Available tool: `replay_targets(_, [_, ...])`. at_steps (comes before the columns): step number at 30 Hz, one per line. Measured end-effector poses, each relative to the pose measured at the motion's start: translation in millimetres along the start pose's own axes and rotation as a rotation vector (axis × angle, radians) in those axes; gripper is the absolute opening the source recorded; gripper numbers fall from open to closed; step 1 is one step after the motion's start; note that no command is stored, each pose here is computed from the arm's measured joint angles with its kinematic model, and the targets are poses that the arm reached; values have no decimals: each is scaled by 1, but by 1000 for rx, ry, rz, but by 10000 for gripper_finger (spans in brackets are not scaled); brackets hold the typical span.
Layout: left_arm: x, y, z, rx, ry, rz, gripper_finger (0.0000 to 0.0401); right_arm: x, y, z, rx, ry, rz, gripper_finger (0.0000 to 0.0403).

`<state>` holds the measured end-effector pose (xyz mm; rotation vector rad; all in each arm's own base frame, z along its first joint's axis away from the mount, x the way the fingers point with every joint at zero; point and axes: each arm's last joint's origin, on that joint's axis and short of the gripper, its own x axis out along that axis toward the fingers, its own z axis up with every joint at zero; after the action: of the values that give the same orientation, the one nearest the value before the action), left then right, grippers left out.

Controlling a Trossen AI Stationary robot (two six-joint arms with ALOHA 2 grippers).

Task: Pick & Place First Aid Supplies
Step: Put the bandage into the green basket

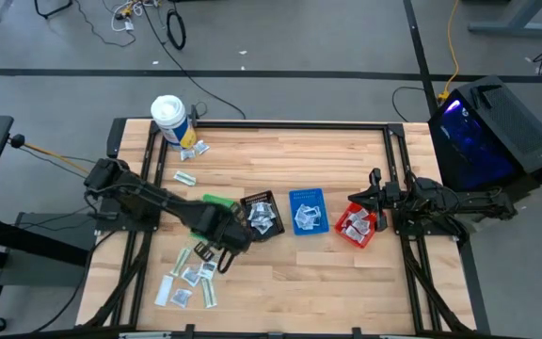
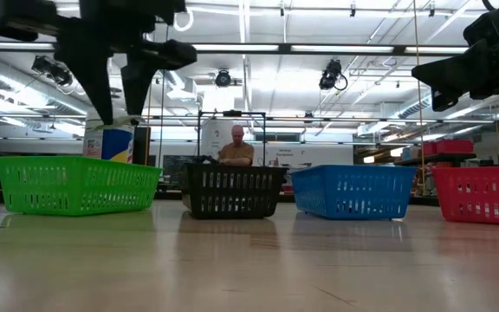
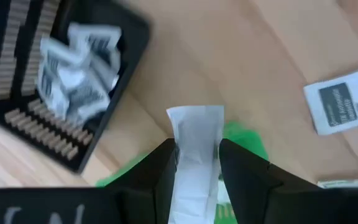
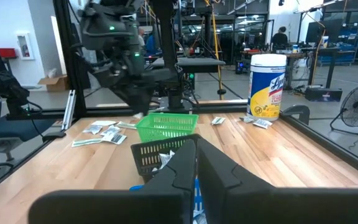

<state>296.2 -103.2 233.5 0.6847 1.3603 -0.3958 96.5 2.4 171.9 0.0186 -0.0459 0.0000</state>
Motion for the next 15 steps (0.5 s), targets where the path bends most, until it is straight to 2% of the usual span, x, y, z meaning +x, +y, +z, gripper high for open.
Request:
replay_targets(10, [-12, 28, -23, -397, -2, 15, 133, 0, 0, 0, 0, 0, 0, 23])
replay_targets(15, [-19, 37, -34, -690, -4, 18, 133, 0, 0, 0, 0, 0, 0, 23])
